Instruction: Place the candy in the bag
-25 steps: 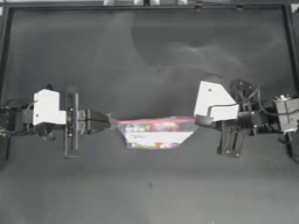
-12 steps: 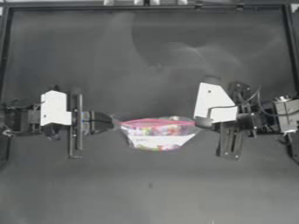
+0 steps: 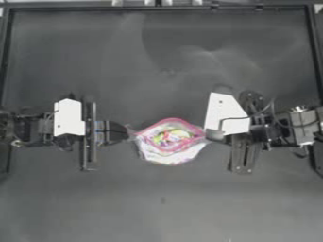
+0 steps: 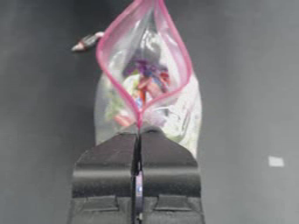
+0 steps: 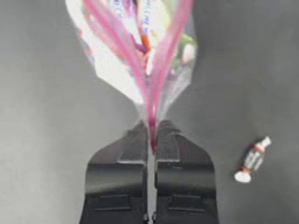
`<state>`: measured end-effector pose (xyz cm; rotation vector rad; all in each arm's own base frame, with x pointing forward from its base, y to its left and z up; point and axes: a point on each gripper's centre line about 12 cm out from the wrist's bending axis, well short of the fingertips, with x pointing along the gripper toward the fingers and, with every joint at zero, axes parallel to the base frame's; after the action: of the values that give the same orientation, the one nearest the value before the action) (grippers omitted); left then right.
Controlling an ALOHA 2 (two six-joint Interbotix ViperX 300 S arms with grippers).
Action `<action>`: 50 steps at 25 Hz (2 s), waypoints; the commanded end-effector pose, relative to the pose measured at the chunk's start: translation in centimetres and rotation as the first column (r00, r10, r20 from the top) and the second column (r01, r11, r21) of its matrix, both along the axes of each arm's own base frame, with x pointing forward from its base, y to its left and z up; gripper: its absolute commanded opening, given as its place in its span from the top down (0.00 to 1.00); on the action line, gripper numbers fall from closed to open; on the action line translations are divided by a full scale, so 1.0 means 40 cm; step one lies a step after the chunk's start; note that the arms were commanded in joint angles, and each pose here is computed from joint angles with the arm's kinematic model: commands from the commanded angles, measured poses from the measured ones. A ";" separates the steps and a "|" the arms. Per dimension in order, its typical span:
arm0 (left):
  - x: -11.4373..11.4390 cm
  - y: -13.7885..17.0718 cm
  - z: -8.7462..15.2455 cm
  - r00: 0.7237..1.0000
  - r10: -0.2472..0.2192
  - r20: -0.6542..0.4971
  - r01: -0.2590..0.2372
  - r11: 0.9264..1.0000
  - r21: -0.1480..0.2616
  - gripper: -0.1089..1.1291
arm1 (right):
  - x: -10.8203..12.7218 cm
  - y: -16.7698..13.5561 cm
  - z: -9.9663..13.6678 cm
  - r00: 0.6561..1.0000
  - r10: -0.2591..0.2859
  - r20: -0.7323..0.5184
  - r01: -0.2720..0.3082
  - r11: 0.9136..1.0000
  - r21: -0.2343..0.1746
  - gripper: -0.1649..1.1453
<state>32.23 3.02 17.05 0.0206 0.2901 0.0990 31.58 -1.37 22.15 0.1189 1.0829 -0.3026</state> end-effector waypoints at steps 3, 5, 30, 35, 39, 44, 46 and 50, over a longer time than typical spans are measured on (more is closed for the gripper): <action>0.017 -0.008 0.031 0.999 -0.022 0.043 0.021 1.000 0.016 0.88 | 0.022 0.005 0.019 0.999 0.017 0.046 -0.017 1.000 -0.002 0.83; 0.018 -0.012 0.026 0.999 -0.026 0.037 0.026 1.000 0.016 0.88 | 0.025 0.005 0.018 0.999 0.018 0.047 -0.018 1.000 -0.003 0.83; 0.078 -0.029 -0.067 0.995 -0.078 -0.068 0.082 0.995 0.053 0.88 | 0.084 0.013 -0.101 0.998 0.065 -0.004 -0.065 0.998 -0.016 0.83; 0.083 -0.028 -0.082 0.995 -0.079 -0.068 0.082 0.995 0.054 0.88 | 0.088 0.012 -0.111 0.998 0.065 -0.006 -0.065 0.998 -0.014 0.83; 0.086 -0.028 -0.093 0.994 -0.079 -0.071 0.083 0.995 0.054 0.88 | 0.089 0.008 -0.117 0.998 0.061 -0.007 -0.061 0.998 -0.013 0.83; 0.086 -0.028 -0.101 0.994 -0.079 -0.074 0.083 0.995 0.053 0.88 | 0.086 0.002 -0.122 0.998 0.055 -0.011 -0.055 0.998 -0.013 0.83; 0.086 -0.026 -0.102 0.994 -0.076 -0.074 0.080 0.995 0.055 0.88 | 0.084 0.001 -0.125 0.998 0.056 -0.014 -0.056 0.998 -0.014 0.83; 0.085 -0.022 -0.107 0.994 -0.073 -0.081 0.078 0.995 0.059 0.88 | 0.078 -0.003 -0.130 0.998 0.054 -0.022 -0.054 0.998 -0.016 0.83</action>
<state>35.15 2.09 11.86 0.0924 0.3980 0.0299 34.56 -1.32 16.03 0.0696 1.1333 -0.2646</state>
